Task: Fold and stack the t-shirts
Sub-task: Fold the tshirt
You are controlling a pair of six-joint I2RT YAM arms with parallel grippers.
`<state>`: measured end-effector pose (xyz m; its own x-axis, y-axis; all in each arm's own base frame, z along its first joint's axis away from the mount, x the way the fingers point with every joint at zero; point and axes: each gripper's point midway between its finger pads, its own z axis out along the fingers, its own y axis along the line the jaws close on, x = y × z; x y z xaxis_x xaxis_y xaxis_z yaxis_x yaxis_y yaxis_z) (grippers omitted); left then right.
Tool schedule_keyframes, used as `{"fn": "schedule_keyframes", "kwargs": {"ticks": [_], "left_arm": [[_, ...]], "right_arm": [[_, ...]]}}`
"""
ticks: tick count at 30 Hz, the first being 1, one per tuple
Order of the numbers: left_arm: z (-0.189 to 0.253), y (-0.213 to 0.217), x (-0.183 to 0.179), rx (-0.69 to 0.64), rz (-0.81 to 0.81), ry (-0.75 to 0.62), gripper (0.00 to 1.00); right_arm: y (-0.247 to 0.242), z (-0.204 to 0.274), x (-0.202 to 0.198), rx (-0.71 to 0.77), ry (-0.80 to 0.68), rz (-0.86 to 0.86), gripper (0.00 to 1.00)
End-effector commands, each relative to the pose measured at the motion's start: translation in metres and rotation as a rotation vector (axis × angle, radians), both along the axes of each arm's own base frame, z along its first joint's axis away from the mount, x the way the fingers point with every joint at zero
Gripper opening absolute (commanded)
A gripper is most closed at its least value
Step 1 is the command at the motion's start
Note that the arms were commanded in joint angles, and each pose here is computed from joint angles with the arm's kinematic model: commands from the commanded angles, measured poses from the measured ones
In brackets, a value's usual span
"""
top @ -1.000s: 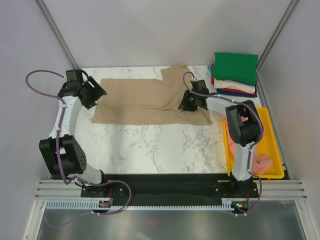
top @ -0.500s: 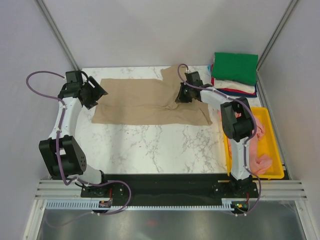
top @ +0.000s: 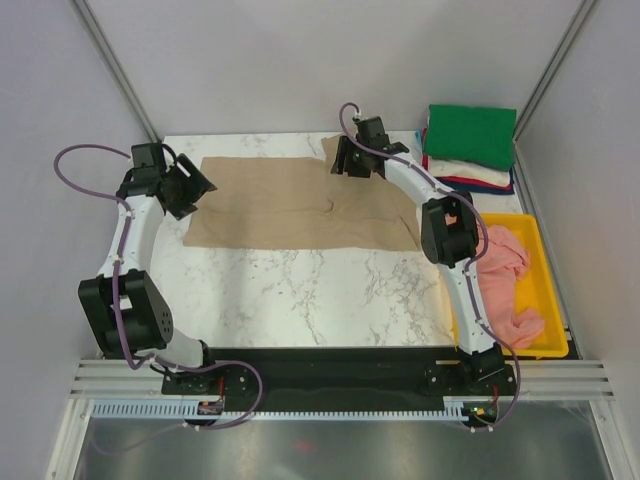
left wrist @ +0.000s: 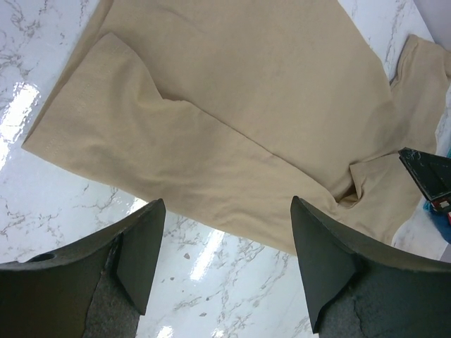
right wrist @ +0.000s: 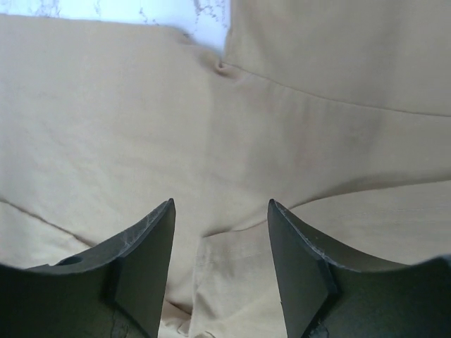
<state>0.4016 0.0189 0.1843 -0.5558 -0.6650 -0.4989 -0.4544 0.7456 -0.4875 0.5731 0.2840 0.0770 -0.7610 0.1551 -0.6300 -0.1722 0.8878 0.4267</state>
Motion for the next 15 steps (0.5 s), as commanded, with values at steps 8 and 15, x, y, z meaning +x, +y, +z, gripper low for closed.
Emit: {"fn": "schedule_keyframes", "kwargs": {"ticks": [8, 15], "left_arm": [[-0.05, 0.014, 0.0, -0.154, 0.069, 0.081, 0.82], [-0.103, 0.014, -0.006, -0.279, 0.097, 0.208, 0.81]], "right_arm": [[-0.091, 0.068, -0.058, -0.135, -0.05, -0.237, 0.64], [-0.134, 0.006, -0.184, -0.144, 0.085, -0.279, 0.64]]}}
